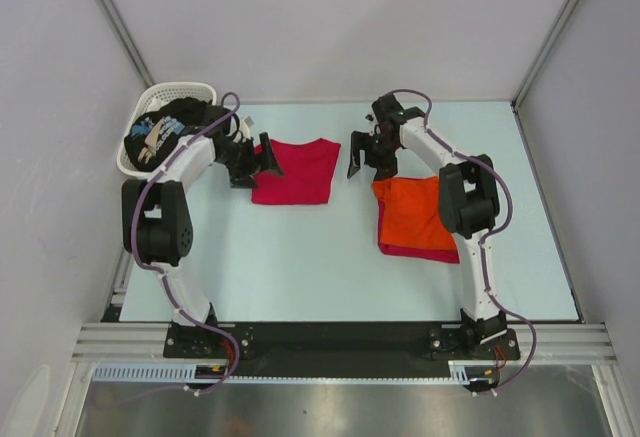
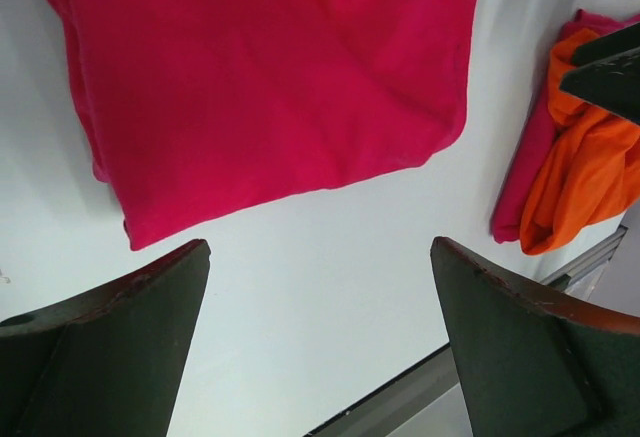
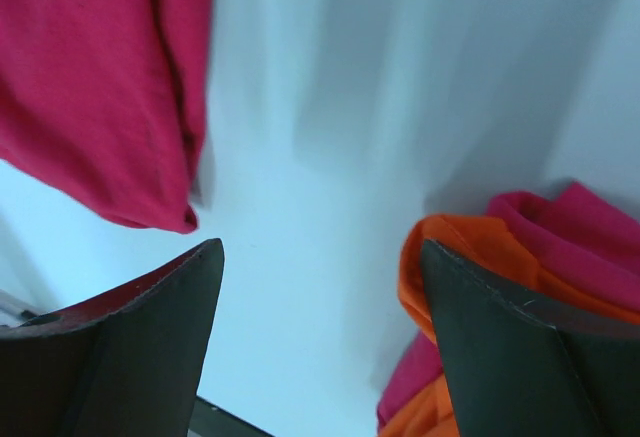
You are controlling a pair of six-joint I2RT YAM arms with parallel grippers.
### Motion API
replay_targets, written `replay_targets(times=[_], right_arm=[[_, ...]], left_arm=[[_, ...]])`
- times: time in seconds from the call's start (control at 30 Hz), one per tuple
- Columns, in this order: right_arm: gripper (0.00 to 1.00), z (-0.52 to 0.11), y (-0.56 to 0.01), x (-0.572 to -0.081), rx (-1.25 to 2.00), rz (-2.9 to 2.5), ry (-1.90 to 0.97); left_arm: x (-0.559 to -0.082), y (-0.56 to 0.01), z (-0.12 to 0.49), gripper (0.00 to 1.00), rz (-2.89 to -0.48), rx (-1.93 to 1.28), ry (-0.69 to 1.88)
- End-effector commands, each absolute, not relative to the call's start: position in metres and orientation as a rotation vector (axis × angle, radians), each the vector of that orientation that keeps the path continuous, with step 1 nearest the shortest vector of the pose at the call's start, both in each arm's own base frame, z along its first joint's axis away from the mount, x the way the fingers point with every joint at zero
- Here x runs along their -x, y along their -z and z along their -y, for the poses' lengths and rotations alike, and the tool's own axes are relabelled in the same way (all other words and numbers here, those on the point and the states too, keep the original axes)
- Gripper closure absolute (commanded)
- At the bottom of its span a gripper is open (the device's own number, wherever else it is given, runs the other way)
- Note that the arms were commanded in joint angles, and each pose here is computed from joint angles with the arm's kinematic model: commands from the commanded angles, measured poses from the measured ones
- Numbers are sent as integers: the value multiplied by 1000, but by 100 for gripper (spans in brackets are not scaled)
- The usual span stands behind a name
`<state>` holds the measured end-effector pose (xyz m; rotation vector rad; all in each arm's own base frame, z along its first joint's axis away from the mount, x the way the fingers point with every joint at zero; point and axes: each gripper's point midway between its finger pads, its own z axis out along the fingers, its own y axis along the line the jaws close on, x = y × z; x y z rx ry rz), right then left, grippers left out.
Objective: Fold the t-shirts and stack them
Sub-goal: Put the neatly folded tshirt into the corner of the board with both arms
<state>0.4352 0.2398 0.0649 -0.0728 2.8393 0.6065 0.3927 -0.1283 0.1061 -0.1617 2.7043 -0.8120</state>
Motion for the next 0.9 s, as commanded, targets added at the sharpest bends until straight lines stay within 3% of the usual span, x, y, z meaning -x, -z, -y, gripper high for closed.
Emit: replay_targets(times=[0.0, 0.4, 0.87], right_arm=[[16, -268, -100, -464, 41, -2691, -819], [17, -315, -53, -475, -79, -2723, -1105], [17, -360, -37, -478, -66, -2733, -1204]], left_arm=[[-405, -107, 117, 1, -2671, 164, 770], [-425, -72, 57, 0, -2713, 360, 671], [-449, -55, 83, 0, -2696, 337, 870]])
